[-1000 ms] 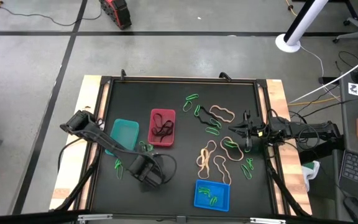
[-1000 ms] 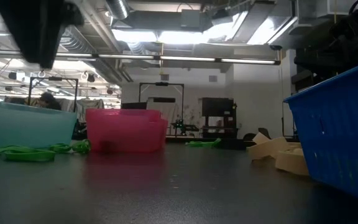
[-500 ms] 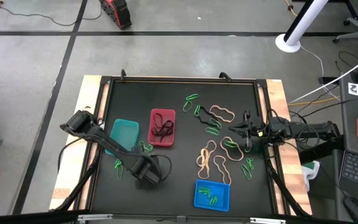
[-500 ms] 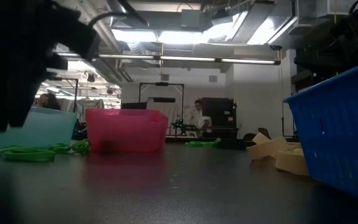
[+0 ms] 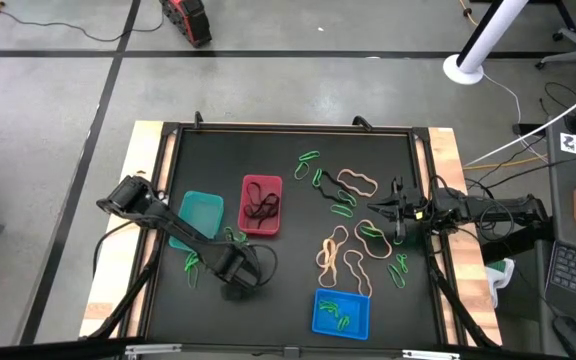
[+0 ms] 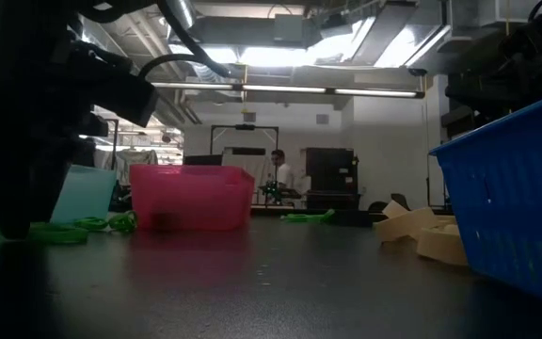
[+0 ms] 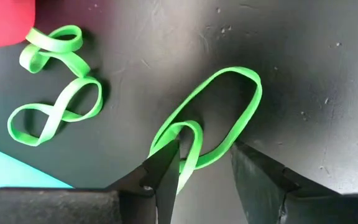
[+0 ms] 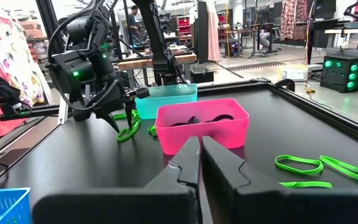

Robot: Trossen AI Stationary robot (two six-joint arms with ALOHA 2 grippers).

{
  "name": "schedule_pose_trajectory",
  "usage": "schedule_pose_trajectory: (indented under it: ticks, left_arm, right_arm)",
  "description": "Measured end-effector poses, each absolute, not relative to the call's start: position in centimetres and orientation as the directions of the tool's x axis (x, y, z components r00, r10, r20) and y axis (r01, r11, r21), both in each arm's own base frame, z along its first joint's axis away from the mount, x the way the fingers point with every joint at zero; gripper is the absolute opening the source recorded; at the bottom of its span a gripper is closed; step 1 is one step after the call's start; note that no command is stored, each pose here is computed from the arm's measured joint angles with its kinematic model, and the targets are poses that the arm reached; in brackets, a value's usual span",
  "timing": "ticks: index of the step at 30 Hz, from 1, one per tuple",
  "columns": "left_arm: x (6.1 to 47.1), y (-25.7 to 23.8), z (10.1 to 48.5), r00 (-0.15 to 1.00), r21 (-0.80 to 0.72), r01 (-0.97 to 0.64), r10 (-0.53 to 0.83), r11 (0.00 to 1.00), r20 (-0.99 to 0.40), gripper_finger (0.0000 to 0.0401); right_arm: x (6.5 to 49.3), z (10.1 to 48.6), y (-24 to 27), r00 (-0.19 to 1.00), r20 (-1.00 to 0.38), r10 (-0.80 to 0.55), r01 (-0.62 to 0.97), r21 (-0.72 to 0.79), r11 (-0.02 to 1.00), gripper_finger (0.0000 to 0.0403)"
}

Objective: Sort rubber bands into baskets
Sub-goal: Put the green rubber band into the blue bin

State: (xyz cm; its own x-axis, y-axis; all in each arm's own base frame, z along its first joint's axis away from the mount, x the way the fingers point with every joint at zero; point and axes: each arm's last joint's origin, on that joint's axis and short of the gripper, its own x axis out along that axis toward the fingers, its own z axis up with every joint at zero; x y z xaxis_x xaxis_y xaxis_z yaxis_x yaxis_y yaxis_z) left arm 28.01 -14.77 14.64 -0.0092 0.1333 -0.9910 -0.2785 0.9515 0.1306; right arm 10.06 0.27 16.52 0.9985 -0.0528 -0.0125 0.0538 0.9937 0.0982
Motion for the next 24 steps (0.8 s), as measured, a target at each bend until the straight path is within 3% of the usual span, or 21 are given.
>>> schedule_pose_trajectory:
  ticks: [11,24]
  left_arm:
    - [28.1,-14.9,14.8,-0.009,0.105,-0.278,0.106,0.955,-0.994,0.0140]
    - [29.5,-15.7,15.5,0.106,0.023,-0.251,0.051,0.968,-0.993,0.0140]
  right_arm:
    - [10.1,16.5,0.3,0.999,-0.013,-0.053,0.054,0.098,0.994,0.0019]
    - [10.1,16.5,0.3,0.999,-0.013,-0.053,0.054,0.098,0.994,0.0019]
